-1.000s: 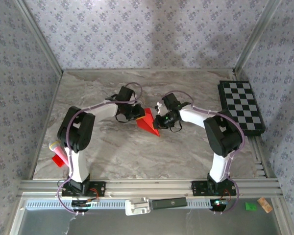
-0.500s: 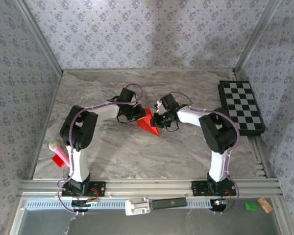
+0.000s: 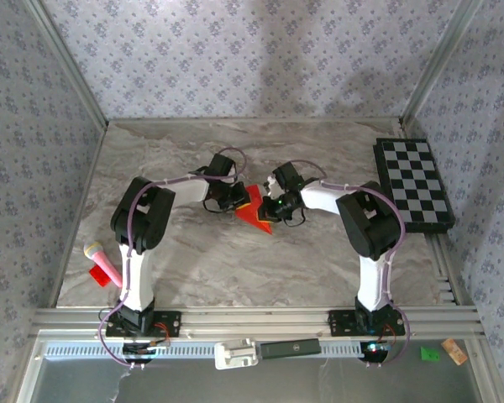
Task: Fold a paper plane with a square sheet of paper (pick it up from the middle)
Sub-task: Fourth fold the wing at the center of the table.
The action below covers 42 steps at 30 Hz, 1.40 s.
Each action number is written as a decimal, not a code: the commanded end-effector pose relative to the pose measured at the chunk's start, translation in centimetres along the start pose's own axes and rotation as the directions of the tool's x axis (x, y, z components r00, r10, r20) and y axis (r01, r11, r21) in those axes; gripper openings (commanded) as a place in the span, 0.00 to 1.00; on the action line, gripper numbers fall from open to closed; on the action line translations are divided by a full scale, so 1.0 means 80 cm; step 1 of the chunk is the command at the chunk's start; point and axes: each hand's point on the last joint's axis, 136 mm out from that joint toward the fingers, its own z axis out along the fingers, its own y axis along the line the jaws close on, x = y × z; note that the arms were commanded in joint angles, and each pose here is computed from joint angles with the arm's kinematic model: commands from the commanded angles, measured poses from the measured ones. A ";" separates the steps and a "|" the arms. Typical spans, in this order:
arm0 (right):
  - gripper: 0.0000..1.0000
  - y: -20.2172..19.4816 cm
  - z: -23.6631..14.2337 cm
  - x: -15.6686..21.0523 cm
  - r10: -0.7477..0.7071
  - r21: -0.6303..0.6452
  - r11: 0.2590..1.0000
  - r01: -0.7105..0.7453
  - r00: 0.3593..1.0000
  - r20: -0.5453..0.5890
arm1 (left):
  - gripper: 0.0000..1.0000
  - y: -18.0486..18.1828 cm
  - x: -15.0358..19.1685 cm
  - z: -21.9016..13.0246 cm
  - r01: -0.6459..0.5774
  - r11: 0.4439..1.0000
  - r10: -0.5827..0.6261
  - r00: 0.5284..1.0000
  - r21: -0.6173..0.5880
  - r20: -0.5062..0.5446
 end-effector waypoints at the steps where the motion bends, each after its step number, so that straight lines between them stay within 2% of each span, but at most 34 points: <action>1: 0.07 -0.005 0.000 0.017 -0.009 0.011 1.000 0.010 0.998 -0.070 | 0.11 0.040 0.012 0.011 0.049 0.987 -0.053 0.998 -0.151 -0.020; 13: 0.07 -0.027 -0.017 0.063 0.016 0.024 1.000 -0.013 0.990 -0.138 | 0.09 0.061 0.019 0.023 0.069 0.976 -0.079 0.996 -0.207 -0.044; 23: 0.07 -0.037 -0.023 0.103 0.048 -0.054 0.997 -0.055 0.991 -0.122 | 0.08 0.062 0.025 0.027 0.058 0.980 -0.070 0.996 -0.190 -0.060; 27: 0.08 -0.023 -0.047 0.078 0.002 -0.050 0.999 -0.003 1.000 -0.028 | 0.10 0.039 0.016 0.019 0.026 0.990 -0.032 0.999 -0.139 -0.044; 32: 0.10 0.000 -0.083 0.020 -0.050 -0.027 0.998 0.056 0.983 0.178 | 0.14 -0.036 -0.011 -0.014 -0.037 0.999 0.037 0.999 0.009 0.002; 34: 0.16 0.000 -0.090 -0.001 -0.049 -0.003 0.999 0.052 0.970 0.238 | 0.20 -0.067 -0.026 -0.036 -0.056 0.997 0.053 0.997 0.060 0.047; 36: 0.22 0.000 -0.089 -0.018 -0.043 -0.003 0.999 0.045 0.963 0.266 | 0.29 -0.080 -0.040 -0.059 -0.056 0.996 0.049 0.994 0.066 0.099; 38: 0.26 0.001 -0.087 -0.035 -0.035 -0.007 0.999 0.039 0.957 0.289 | 0.35 -0.069 -0.055 -0.083 -0.012 1.000 0.010 0.988 0.015 0.154; 39: 0.31 0.000 -0.085 -0.044 -0.027 -0.005 1.000 0.030 0.953 0.303 | 0.37 -0.055 -0.061 -0.094 0.030 0.999 -0.027 0.984 -0.016 0.177; 42: 0.39 0.002 -0.076 -0.065 -0.024 -0.021 0.999 0.032 0.948 0.318 | 0.44 -0.028 -0.073 -0.117 0.116 0.993 -0.114 0.969 0.002 0.219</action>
